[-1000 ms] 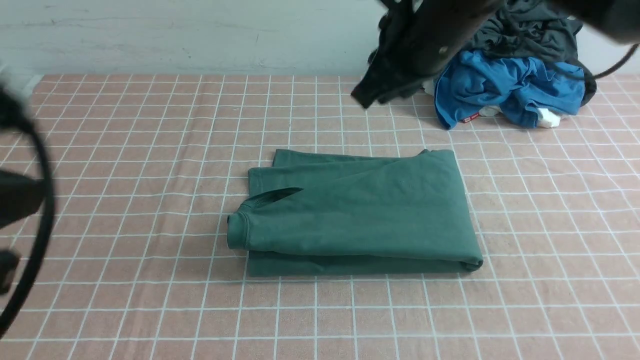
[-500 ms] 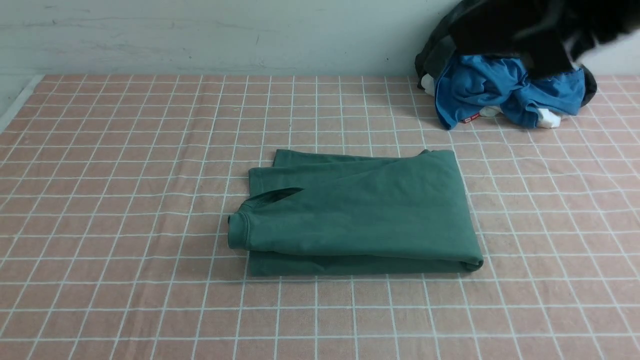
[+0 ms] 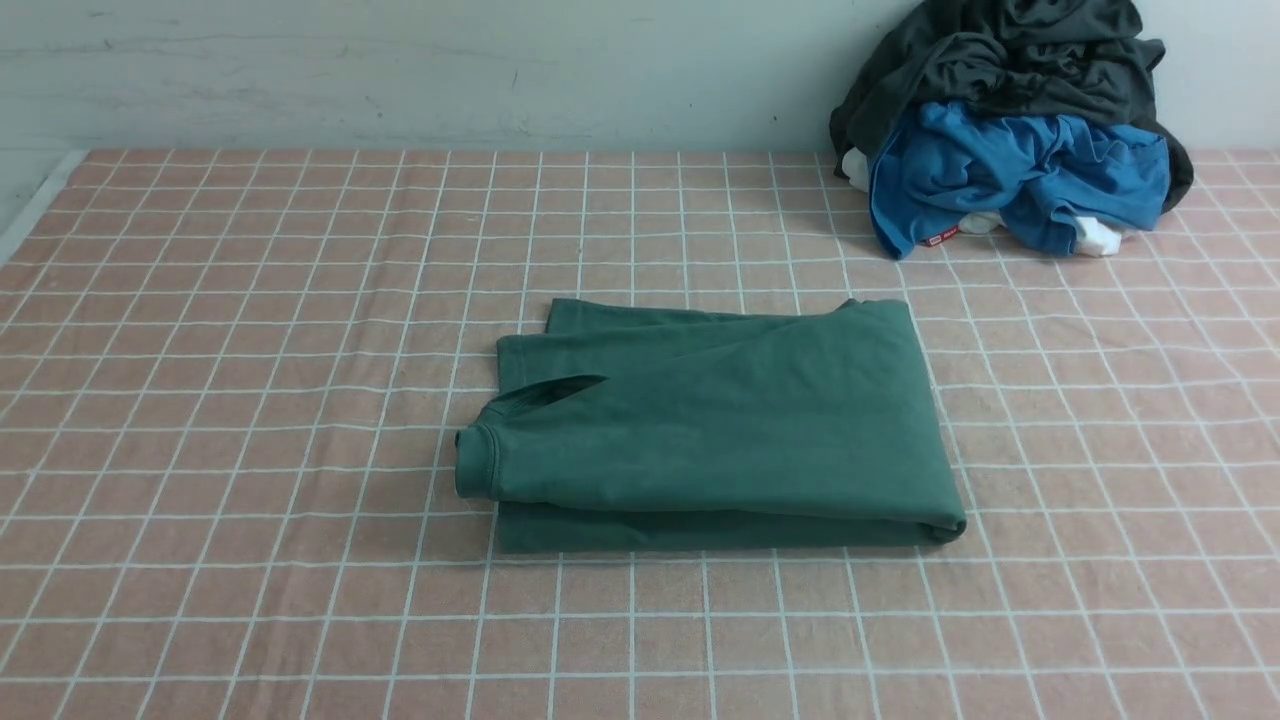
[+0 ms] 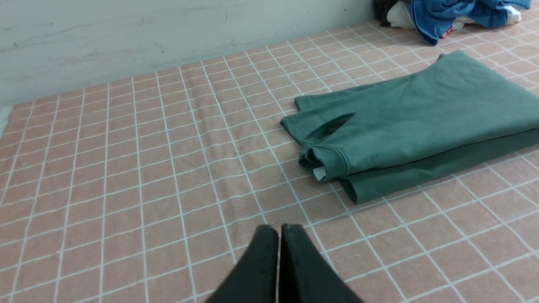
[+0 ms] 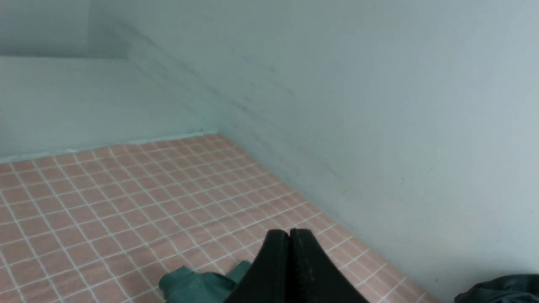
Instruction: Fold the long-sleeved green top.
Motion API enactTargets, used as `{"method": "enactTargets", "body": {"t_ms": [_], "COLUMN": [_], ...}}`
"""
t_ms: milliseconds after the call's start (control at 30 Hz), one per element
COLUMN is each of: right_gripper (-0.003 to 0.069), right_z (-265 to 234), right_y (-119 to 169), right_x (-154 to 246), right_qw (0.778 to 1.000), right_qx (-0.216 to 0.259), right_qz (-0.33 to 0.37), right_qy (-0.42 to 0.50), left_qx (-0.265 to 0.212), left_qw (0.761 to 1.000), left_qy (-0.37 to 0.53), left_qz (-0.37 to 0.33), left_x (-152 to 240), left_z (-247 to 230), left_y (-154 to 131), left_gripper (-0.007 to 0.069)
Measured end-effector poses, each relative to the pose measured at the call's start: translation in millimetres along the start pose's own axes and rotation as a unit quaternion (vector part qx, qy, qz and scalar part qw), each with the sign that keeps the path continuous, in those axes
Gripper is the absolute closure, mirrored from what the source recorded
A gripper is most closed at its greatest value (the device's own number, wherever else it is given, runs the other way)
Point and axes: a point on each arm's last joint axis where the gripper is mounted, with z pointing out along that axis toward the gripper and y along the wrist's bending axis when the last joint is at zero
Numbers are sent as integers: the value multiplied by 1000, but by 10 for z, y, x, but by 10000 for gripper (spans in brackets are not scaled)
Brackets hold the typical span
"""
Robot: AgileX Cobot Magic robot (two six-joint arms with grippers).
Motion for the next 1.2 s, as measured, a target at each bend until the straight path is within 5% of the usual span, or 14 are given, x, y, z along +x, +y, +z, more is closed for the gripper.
{"method": "enactTargets", "body": {"t_ms": [533, 933, 1200], "right_gripper": [673, 673, 673], "right_z": [-247, -166, -149], "right_y": [111, 83, 130], "right_x": [204, 342, 1217], "right_qw": [1000, 1000, 986], "right_qx": [-18, 18, 126], "right_qz": [1, -5, 110], "right_qy": [15, -11, -25], "left_qx": [0, 0, 0], "left_qw": [1000, 1000, 1000], "left_qy": [0, 0, 0], "left_qz": [0, 0, 0], "left_x": [0, 0, 0], "left_z": [0, 0, 0], "left_y": [0, 0, 0], "left_gripper": [628, 628, 628]}}
